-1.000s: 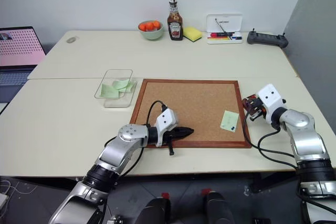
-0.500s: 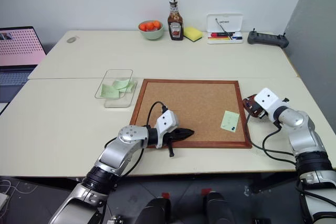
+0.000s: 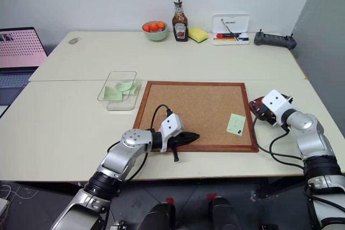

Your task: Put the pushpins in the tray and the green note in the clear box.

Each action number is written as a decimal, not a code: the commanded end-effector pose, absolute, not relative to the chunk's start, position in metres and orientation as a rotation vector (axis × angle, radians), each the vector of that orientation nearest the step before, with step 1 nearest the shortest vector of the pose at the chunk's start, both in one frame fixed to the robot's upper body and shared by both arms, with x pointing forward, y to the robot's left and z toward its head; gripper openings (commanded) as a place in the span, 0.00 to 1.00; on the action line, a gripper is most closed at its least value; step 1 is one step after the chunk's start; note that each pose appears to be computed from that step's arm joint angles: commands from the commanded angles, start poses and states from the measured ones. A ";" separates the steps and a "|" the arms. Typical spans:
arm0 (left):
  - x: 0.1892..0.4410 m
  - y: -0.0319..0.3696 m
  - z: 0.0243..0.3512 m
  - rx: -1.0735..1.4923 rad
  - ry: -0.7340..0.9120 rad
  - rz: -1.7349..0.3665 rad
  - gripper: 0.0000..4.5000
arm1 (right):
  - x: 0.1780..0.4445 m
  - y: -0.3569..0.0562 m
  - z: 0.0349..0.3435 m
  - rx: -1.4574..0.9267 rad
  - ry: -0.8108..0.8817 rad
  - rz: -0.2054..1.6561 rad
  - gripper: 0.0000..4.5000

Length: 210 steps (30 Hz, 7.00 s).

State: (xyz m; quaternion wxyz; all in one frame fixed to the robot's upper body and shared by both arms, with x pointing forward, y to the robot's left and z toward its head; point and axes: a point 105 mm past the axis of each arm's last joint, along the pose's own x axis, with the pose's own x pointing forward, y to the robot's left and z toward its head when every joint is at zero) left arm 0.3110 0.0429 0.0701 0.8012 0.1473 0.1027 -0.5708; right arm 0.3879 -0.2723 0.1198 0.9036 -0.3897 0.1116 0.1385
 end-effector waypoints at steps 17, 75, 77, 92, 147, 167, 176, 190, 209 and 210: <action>0.300 0.042 0.046 0.329 0.316 -1.273 0.00 | 0.305 -0.204 0.130 -0.338 0.220 0.665 0.90; 0.293 0.041 0.041 0.347 0.334 -1.295 0.00 | 0.303 -0.192 0.142 -0.295 0.134 0.747 0.00; 0.293 0.041 0.041 0.347 0.335 -1.296 0.00 | 0.309 -0.201 0.141 -0.327 0.144 0.698 0.00; 0.292 0.040 0.040 0.347 0.334 -1.296 0.00 | 0.362 -0.269 0.135 -0.736 0.192 0.315 0.00; 0.296 0.045 0.042 0.355 0.331 -1.281 0.00 | 0.325 -0.174 0.105 -0.327 0.234 0.750 0.71; 0.296 0.045 0.041 0.350 0.334 -1.280 0.00 | 0.312 -0.171 0.104 -0.381 0.221 0.816 0.00; 0.295 0.044 0.040 0.349 0.336 -1.280 0.00 | 0.308 -0.164 0.126 -0.354 0.141 0.844 0.00; 0.299 0.043 0.044 0.332 0.323 -1.259 0.00 | 0.308 -0.160 0.145 -0.412 0.082 0.863 0.00; 0.301 0.044 0.045 0.335 0.318 -1.260 0.00 | 0.352 -0.272 0.145 -0.848 0.222 0.447 0.00; 0.300 0.044 0.045 0.336 0.318 -1.261 0.00 | 0.354 -0.275 0.144 -0.878 0.228 0.431 0.00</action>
